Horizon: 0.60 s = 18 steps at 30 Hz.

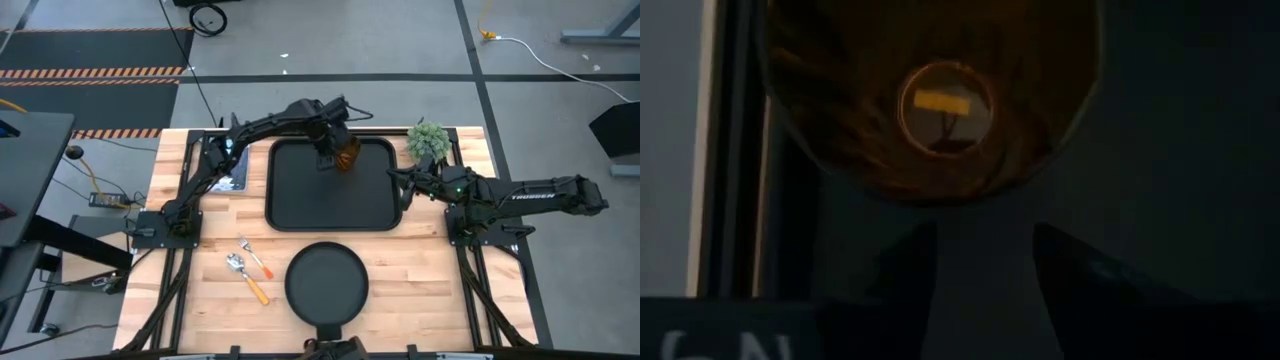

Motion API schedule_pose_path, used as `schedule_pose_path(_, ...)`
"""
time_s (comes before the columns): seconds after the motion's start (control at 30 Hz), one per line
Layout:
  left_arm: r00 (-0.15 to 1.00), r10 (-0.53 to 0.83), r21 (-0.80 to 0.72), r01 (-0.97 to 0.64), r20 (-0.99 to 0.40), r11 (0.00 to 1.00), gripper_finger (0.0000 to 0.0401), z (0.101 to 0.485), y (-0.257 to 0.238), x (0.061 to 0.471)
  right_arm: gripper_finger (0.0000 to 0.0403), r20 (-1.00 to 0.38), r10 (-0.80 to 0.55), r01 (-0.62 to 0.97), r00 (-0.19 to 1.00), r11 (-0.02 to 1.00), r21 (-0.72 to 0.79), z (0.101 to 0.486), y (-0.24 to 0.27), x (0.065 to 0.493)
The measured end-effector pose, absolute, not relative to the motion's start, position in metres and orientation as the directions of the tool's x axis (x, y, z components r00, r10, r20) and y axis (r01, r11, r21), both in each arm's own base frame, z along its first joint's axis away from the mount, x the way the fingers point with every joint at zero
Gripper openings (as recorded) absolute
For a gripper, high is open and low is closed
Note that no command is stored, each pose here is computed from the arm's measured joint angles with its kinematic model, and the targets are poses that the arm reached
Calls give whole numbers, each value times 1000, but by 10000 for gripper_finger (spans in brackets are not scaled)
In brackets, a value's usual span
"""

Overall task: Pick and place plate/cup/fork/spoon on tray
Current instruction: Put the brown cup on the top right of the black serving tray

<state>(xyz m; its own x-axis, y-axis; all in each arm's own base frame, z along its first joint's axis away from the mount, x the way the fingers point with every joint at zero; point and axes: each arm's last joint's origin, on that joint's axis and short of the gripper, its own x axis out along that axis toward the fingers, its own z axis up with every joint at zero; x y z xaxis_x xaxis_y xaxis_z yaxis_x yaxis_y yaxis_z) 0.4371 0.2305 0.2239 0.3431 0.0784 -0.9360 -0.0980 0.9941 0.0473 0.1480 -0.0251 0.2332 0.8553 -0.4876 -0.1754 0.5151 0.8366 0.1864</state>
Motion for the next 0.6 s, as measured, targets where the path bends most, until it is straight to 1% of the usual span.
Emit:
schedule_pose_path(0.1, 329, 94, 62, -107, -940, 992, 176, 211, 232, 442, 22, -172, -483, 509, 859, 840, 186, 233, -24, 148)
schedule_pose_path(0.3, 349, 118, 87, -103, -930, 991, 176, 192, 232, 455, 22, -167, -478, 503, 863, 843, 189, 234, -23, 149)
schedule_pose_path(0.47, 399, 139, 108, -100, -906, 989, 176, 192, 231, 462, 22, -162, -479, 504, 863, 842, 191, 235, -23, 149)
schedule_pose_path(0.6, 418, 146, 116, -96, -897, 989, 176, 193, 229, 466, 22, -157, -479, 502, 864, 843, 193, 235, -23, 149)
